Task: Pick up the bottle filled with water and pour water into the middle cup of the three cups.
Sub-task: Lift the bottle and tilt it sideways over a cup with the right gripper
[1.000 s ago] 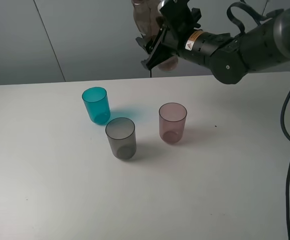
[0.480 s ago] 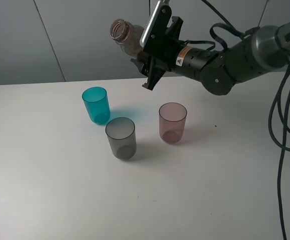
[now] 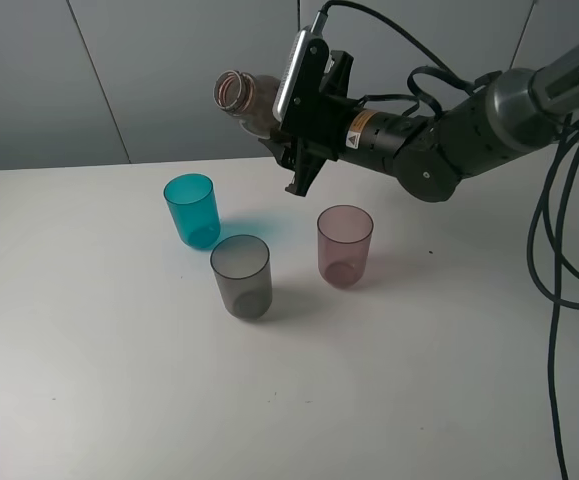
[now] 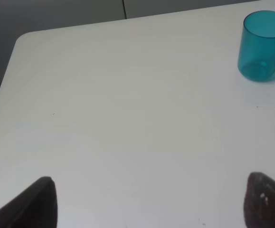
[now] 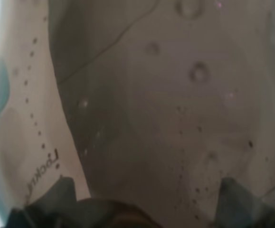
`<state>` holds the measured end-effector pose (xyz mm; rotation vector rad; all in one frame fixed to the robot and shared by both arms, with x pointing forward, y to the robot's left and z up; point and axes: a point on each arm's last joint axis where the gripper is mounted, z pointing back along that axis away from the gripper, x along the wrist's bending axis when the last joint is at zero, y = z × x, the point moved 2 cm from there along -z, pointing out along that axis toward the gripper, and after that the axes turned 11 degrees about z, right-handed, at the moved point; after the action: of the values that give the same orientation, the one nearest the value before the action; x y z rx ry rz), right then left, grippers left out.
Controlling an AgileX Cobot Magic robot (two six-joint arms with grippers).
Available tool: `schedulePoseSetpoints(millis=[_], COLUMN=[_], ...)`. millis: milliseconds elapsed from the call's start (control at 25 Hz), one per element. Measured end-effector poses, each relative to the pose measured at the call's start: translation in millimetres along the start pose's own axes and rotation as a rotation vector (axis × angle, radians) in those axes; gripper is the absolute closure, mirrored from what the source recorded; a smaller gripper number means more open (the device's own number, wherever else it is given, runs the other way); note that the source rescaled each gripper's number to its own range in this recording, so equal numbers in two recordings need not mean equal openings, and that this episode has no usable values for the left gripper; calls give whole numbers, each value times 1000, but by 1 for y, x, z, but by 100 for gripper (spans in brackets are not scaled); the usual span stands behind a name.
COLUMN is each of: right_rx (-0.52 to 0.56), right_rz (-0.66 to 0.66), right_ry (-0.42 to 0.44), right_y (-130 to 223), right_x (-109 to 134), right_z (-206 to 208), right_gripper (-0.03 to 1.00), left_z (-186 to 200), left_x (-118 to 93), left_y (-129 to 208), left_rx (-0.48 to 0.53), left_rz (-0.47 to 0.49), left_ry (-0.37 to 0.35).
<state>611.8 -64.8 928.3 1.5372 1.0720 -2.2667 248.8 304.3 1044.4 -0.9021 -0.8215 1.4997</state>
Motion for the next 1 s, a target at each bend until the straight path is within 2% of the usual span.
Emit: schedulePoseSetpoints(millis=[200, 400, 840, 1000], right_rx=[-18, -43, -93, -118], right_rz=[-34, -7, 234, 280], right_ry=[-4, -35, -65, -66], right_y=[-2, 1, -1, -2], right_x=[2, 12, 21, 21], right_z=[-5, -16, -20, -19], right_gripper=[97, 97, 97, 97], left_z=[0, 0, 0, 0], left_x=[0, 0, 0, 0], left_y=[0, 0, 0, 0], left_rx=[0, 0, 0, 0], left_rz=[0, 0, 0, 0], left_ry=[0, 0, 0, 0])
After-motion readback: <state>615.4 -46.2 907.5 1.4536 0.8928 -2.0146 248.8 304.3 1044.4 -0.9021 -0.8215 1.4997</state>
